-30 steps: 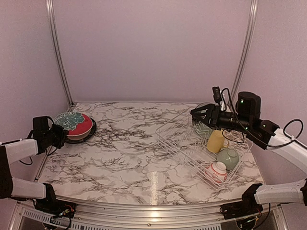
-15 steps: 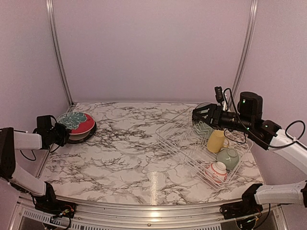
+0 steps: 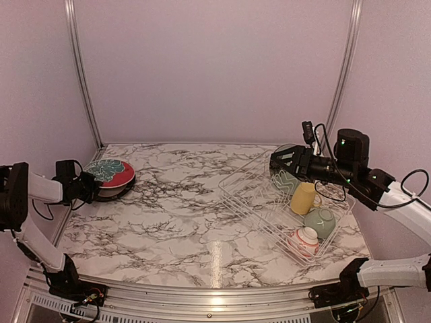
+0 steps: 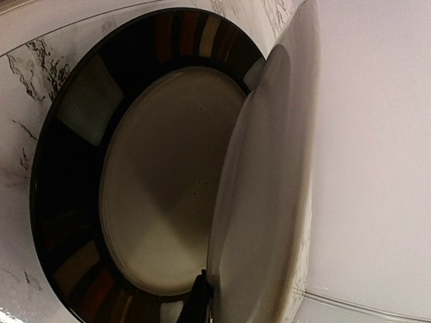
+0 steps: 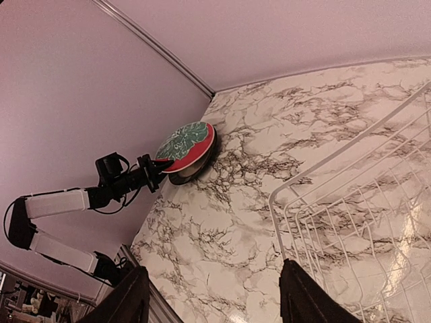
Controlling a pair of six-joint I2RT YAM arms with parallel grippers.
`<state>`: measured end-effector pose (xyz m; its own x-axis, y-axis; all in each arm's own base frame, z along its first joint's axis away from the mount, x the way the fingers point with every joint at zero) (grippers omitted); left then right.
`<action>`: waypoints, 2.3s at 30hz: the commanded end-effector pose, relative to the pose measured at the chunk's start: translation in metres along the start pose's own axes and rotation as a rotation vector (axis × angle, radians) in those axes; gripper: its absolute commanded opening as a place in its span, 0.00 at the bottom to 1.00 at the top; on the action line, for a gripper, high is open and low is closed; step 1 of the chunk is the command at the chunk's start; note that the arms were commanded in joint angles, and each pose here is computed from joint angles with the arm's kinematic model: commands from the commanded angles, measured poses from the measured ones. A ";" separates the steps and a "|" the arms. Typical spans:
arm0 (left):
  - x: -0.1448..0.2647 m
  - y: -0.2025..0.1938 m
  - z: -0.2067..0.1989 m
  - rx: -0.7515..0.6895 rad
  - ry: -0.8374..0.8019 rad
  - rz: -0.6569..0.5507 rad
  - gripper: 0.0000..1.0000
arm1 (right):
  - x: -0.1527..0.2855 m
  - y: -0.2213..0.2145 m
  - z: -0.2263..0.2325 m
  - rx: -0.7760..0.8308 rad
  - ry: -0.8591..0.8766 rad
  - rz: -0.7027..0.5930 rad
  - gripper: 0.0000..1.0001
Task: Unload the mixed dishes from the dish rack
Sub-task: Place the plate on the plate.
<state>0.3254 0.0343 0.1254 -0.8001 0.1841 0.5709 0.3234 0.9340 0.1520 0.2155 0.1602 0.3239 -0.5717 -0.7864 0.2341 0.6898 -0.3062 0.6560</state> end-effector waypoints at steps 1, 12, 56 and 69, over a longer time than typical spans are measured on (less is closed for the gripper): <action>0.005 0.018 -0.049 -0.103 -0.229 -0.052 0.00 | 0.006 0.009 0.007 0.018 0.003 -0.036 0.63; -0.004 0.019 -0.039 -0.107 -0.181 -0.011 0.16 | -0.001 0.009 0.004 0.008 0.021 -0.027 0.63; 0.002 0.015 -0.011 -0.402 0.397 0.140 0.89 | 0.005 0.003 0.003 -0.021 0.035 -0.028 0.62; -0.012 -0.002 -0.016 -0.634 0.534 0.216 0.92 | 0.019 -0.003 -0.004 -0.002 -0.060 -0.059 0.62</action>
<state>0.3428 0.0303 0.1310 -0.4535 0.0531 0.8897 0.7272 0.5991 0.3350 0.2063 0.1499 0.3247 -0.6130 -0.7601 0.2154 0.6651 -0.3493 0.6601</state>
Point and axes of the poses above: each gripper's point midway between its finger pads, its own x axis back along the fingers, its own z axis along the line the jaws close on, y = z × x, the point moved 9 cm from there along x, back along the fingers, and after that the axes turned 3 degrees about -x, right-handed, at the moved point
